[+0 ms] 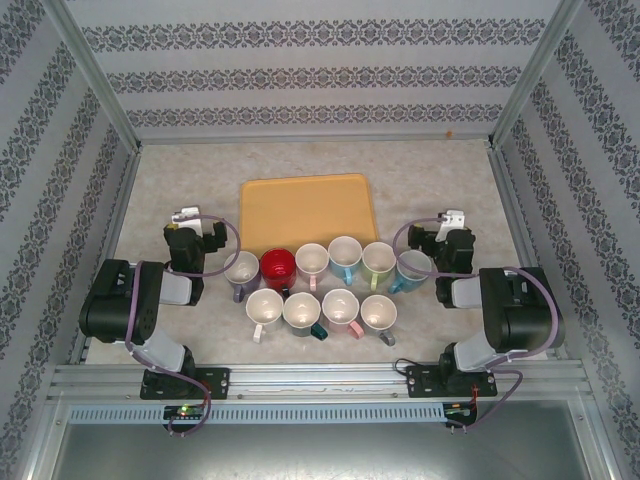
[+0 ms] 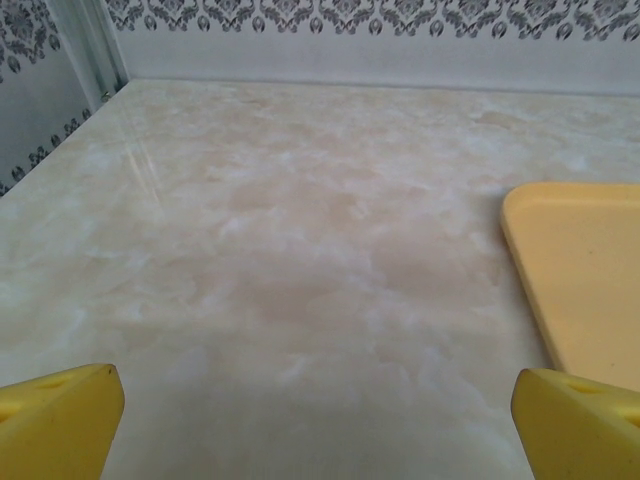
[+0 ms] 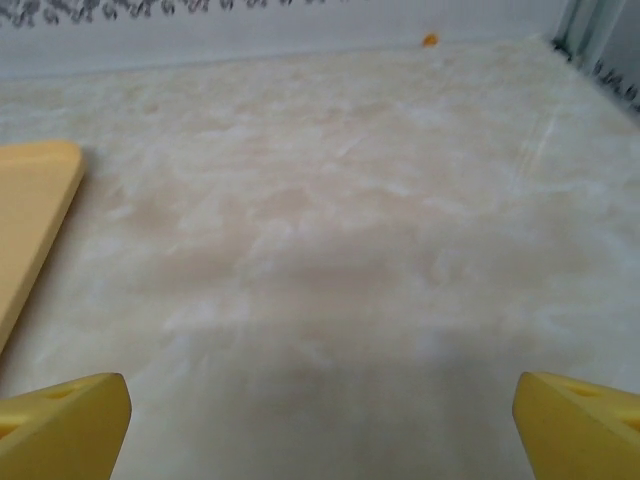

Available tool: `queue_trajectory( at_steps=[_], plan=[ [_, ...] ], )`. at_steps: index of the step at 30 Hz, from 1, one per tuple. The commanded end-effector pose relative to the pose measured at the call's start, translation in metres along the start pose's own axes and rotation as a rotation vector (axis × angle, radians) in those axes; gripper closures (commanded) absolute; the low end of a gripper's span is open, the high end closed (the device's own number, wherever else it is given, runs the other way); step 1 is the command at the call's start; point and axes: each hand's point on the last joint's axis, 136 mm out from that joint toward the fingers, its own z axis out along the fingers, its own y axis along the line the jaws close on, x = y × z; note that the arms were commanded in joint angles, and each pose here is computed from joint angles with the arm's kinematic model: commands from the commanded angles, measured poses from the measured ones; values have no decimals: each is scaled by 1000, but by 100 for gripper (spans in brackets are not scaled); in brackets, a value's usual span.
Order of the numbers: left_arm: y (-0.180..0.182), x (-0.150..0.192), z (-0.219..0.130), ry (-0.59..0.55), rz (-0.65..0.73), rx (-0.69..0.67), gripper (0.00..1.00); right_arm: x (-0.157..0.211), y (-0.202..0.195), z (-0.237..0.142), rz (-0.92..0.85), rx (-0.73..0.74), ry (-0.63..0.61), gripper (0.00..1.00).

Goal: Turn the mug right side up

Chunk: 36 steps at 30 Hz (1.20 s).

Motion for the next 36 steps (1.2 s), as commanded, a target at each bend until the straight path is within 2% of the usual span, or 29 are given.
queue_trajectory(
  at_steps=[1, 9, 12, 36],
  plan=[
    [-1, -2, 1, 8, 24, -8, 0, -24, -3, 6, -31, 59, -47, 2],
    [-11, -1, -5, -19, 49, 51, 0, -23, 0, 5, -42, 51, -47, 2],
    [-3, -2, 2, 12, 34, -8, 0, -24, -1, 5, -42, 53, -47, 2],
    [-6, -1, 2, 13, 42, 16, 0, -24, -1, 6, -41, 54, -47, 2]
  ],
)
